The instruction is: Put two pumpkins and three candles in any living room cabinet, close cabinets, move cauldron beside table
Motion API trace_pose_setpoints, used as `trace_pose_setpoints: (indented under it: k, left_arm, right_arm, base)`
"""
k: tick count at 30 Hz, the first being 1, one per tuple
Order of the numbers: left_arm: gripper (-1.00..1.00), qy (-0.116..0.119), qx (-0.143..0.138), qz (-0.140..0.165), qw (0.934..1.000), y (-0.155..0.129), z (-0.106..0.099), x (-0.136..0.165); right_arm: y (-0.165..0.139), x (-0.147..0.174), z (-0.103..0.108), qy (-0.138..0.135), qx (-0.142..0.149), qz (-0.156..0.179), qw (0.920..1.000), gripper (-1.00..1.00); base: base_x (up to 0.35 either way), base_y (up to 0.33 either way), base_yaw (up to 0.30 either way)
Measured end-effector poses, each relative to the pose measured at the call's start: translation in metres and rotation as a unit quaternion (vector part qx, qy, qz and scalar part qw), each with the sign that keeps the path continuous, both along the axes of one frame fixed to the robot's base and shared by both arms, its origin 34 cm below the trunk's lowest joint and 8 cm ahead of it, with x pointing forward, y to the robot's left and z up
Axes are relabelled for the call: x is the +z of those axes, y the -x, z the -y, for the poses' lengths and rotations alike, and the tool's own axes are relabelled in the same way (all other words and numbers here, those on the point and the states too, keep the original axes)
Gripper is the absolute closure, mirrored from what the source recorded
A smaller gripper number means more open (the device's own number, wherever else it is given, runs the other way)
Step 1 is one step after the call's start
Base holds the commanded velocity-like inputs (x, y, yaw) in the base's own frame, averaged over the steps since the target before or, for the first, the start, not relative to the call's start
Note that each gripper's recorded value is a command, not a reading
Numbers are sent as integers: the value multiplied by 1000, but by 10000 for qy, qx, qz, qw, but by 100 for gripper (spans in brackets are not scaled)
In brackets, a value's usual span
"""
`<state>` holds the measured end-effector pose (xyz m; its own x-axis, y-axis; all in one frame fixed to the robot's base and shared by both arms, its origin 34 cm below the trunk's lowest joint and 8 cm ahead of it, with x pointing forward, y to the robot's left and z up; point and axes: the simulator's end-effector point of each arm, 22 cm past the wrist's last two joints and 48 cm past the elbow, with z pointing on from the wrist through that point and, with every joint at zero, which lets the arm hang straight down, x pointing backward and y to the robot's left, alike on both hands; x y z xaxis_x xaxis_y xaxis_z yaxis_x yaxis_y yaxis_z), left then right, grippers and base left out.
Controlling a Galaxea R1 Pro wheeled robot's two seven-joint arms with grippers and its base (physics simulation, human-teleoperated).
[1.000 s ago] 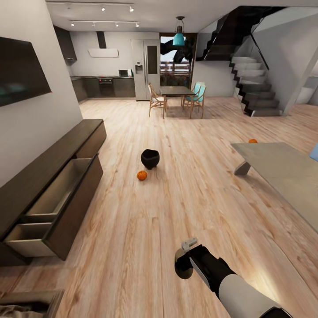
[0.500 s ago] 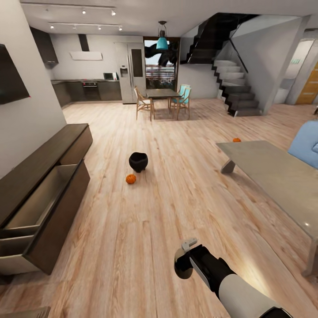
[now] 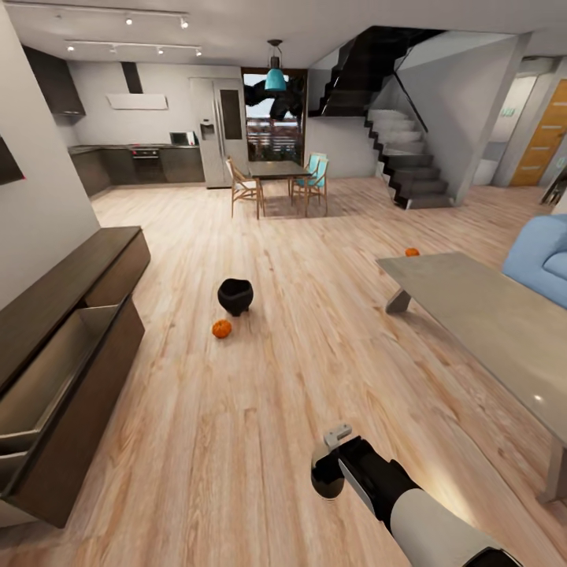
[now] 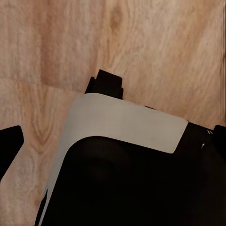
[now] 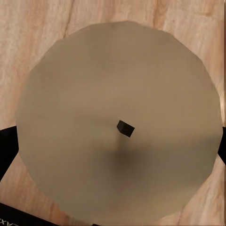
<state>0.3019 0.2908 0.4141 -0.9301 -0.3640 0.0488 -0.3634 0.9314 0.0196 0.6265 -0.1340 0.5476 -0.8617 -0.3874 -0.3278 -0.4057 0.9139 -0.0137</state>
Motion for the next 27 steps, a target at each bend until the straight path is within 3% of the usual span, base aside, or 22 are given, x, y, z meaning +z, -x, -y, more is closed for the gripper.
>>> trace_pose_setpoints:
  k: [27]
  left_arm:
    - [-100, 0, 0, -154, 9999, 12, 0, -5]
  right_arm:
    - [8, -15, 1, 10, -9, -148, 9999, 100]
  base:
    - [334, 0, 0]
